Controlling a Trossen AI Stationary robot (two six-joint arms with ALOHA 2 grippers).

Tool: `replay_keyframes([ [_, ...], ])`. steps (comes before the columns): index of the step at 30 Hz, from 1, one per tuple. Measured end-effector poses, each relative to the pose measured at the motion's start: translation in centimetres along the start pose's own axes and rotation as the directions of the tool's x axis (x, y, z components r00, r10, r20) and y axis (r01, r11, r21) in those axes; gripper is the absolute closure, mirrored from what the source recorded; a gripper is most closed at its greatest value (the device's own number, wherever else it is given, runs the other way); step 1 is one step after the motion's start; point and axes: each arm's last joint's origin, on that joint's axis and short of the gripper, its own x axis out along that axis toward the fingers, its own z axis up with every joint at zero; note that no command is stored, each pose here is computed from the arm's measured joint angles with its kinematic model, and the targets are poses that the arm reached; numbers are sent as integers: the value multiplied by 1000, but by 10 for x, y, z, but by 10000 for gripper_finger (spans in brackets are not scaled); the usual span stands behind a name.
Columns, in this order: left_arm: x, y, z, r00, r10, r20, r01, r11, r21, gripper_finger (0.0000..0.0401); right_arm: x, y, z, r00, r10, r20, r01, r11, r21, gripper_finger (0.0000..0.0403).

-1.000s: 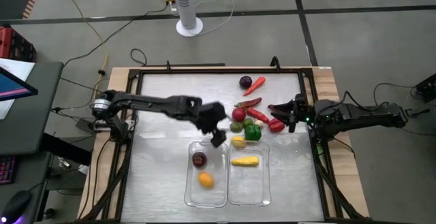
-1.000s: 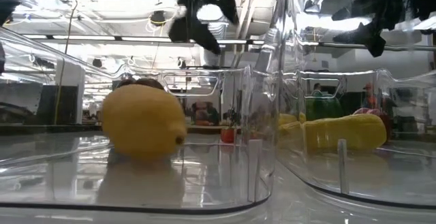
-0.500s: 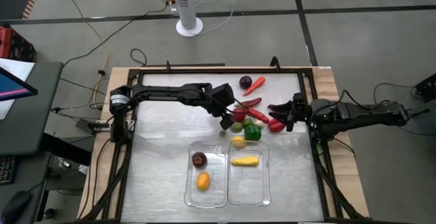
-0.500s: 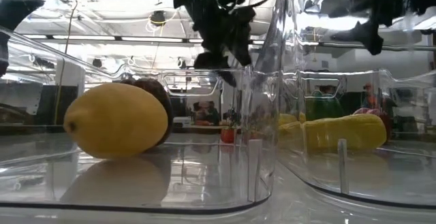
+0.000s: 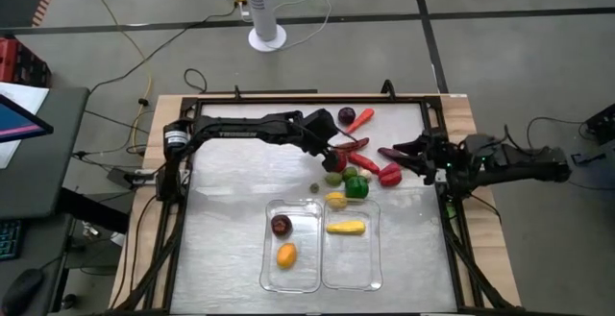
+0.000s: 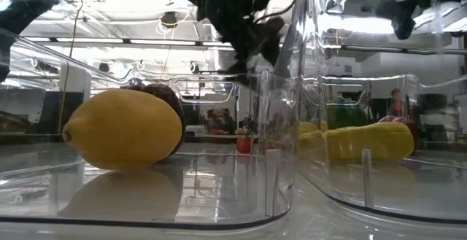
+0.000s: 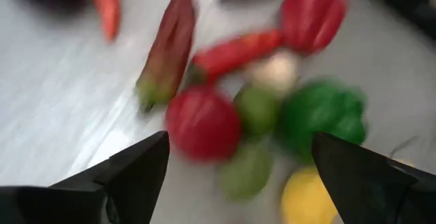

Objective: Sort produce into baskets
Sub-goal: Put the red tomato into the left transparent bin

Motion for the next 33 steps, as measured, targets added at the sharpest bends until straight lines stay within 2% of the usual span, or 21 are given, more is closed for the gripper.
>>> replay_keyframes([
  [6,15,-1,-6,999,-22,-24,22,999,-32,84,-7,-2,0,999,34,17,-35,998,48,137],
  [9,32,1,-6,999,-28,-22,27,999,-25,89,-7,-3,-3,1000,24,-6,-23,998,62,137],
  [10,37,3,-8,999,-2,-48,2,1000,-13,90,-6,-3,-3,1000,21,-12,-20,998,64,137],
  [13,45,1,3,999,49,-17,-48,998,47,90,-3,-3,-6,999,9,-44,-6,998,69,137],
  [16,46,-3,11,995,75,-61,-69,992,103,90,0,-3,-7,998,4,-56,1,997,75,137],
  [19,57,2,6,980,123,-157,-94,980,176,90,2,-3,-8,998,-12,-63,16,997,71,137],
  [22,67,7,1,970,156,-185,-113,967,227,90,4,-3,-9,997,-31,-65,36,997,66,137],
  [27,66,11,-4,949,234,-213,-165,941,295,93,4,-4,-9,997,-39,-62,43,997,65,137],
  [33,65,18,-7,936,247,-252,-147,922,357,111,4,-4,-9,998,-45,-53,49,997,59,137],
])
